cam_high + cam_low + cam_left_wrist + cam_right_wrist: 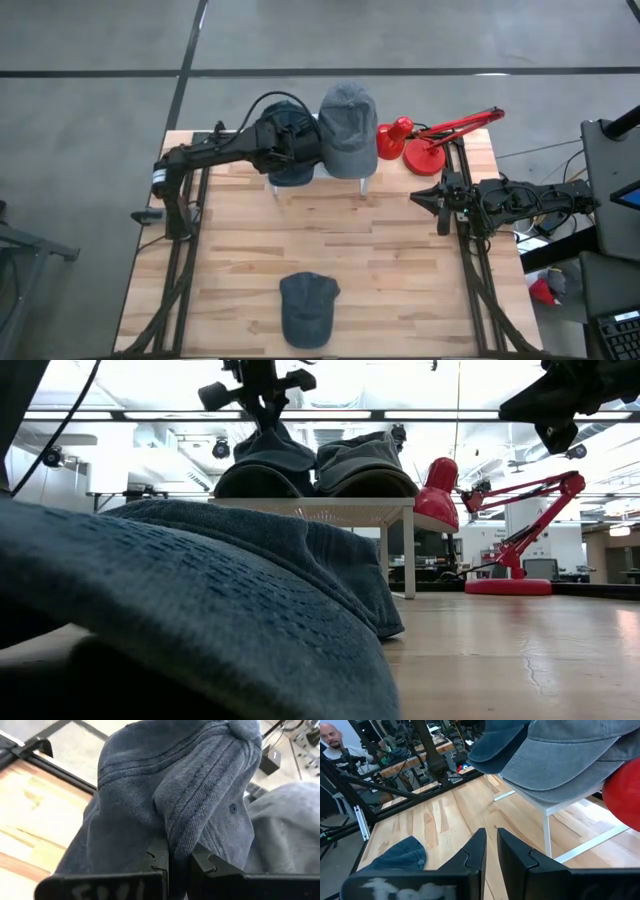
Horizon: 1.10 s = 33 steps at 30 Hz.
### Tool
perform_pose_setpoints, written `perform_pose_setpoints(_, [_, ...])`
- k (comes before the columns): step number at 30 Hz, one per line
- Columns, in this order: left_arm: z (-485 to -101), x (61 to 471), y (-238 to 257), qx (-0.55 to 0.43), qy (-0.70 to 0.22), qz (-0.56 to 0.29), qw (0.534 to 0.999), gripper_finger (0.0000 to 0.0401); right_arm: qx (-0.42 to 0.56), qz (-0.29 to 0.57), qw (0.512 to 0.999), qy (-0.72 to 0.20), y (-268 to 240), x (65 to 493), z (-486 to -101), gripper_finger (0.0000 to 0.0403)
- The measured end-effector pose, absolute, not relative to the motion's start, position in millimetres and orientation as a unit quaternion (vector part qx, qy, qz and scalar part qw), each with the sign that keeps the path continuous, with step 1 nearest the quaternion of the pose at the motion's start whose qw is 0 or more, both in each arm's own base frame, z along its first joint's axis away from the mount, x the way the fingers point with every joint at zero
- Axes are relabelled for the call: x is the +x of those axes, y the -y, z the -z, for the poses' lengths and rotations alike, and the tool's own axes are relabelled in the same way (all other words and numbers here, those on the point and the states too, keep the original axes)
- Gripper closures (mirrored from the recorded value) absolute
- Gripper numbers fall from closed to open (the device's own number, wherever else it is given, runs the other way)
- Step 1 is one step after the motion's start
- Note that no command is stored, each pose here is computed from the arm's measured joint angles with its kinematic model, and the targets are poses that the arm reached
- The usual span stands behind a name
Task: Pick & Place hat
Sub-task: Stack the left blue cap on the blue cap on the shelf
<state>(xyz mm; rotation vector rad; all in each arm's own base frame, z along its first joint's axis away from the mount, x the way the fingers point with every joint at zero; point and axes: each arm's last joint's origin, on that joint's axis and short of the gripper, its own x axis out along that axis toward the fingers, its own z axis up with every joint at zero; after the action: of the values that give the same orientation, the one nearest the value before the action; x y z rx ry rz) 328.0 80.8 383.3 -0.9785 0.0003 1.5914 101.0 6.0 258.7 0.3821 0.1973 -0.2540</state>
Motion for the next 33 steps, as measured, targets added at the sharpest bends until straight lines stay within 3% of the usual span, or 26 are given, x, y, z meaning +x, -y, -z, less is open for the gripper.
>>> perform_pose_setpoints(8, [-368.1, 336.7, -85.6, -0.42, -0.003, -0.679, 0.602, 0.0371, 0.188, 0.128, 0.968, -0.109, -5.9, 100.4, -256.5, 0.0359])
perform_pose_setpoints(33, [-372.3, 338.2, -85.0, -0.411, -0.019, -0.663, 0.625, 0.0267, 0.19, 0.128, 0.967, -0.108, -5.9, 100.4, -256.7, 0.0359])
